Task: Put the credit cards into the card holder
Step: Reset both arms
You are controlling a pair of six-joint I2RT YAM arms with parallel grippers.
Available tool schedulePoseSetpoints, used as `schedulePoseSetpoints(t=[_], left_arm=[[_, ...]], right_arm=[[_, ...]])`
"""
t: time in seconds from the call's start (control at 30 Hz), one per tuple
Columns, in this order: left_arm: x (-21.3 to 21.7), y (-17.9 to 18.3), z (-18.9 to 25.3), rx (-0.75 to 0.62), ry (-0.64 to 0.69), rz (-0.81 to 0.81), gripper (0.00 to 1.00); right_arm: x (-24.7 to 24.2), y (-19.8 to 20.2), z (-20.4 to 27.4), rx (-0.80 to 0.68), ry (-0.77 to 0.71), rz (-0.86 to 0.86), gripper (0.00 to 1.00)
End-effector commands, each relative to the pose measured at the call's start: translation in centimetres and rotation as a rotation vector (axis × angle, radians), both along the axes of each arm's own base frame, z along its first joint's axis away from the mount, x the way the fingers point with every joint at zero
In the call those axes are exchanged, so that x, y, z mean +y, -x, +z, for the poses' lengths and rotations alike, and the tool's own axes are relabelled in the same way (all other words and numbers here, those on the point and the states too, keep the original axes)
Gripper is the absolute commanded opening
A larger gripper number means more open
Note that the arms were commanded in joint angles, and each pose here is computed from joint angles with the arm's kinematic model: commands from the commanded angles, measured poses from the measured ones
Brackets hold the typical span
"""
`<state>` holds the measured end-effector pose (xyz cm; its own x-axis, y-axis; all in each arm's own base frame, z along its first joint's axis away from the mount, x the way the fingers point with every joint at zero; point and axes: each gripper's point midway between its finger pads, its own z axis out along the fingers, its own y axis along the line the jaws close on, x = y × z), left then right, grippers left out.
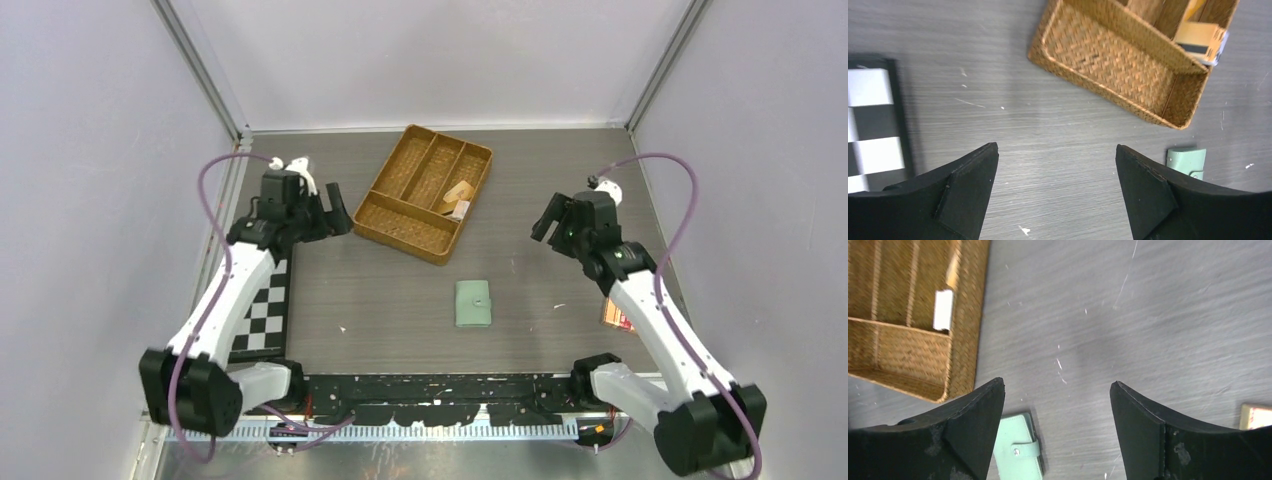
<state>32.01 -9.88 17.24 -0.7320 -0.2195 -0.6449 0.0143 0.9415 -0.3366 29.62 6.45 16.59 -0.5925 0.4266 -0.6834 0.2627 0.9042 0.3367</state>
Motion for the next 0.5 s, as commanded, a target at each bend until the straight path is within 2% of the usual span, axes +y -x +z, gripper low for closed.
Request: schedulePoseSetpoints(t=[0.0, 0.13, 0.23, 0.33, 0.47], left_arm=[[3.0, 1.6, 6.6, -0.183, -0.146, 0.016, 0.90], [5.3, 2.9, 9.9, -0.341, -0.219, 0.077, 0.90], [6.4, 4.0, 10.4, -0.438, -0.236, 0.121, 0.90], [6.9, 4.8, 10.5, -0.517, -0.235, 0.142, 0.92], [6.8, 5.3, 11.3, -0.557, -0.230, 0.132, 0.93]], right_arm=[[-2.4, -1.1, 5.5, -0.263, 0.119, -0.031, 0.82], [-3.9, -0.1, 8.5, -0.404, 0.186, -0.048, 0.82], [-4.8, 0.9, 9.4, -0.484, 0.213, -0.071, 0.82], [-5.2, 1.7, 9.6, -0.530, 0.204, -0.089, 0.82], [-5.4, 1.9, 10.0, -0.541, 0.203, -0.099, 0.82]])
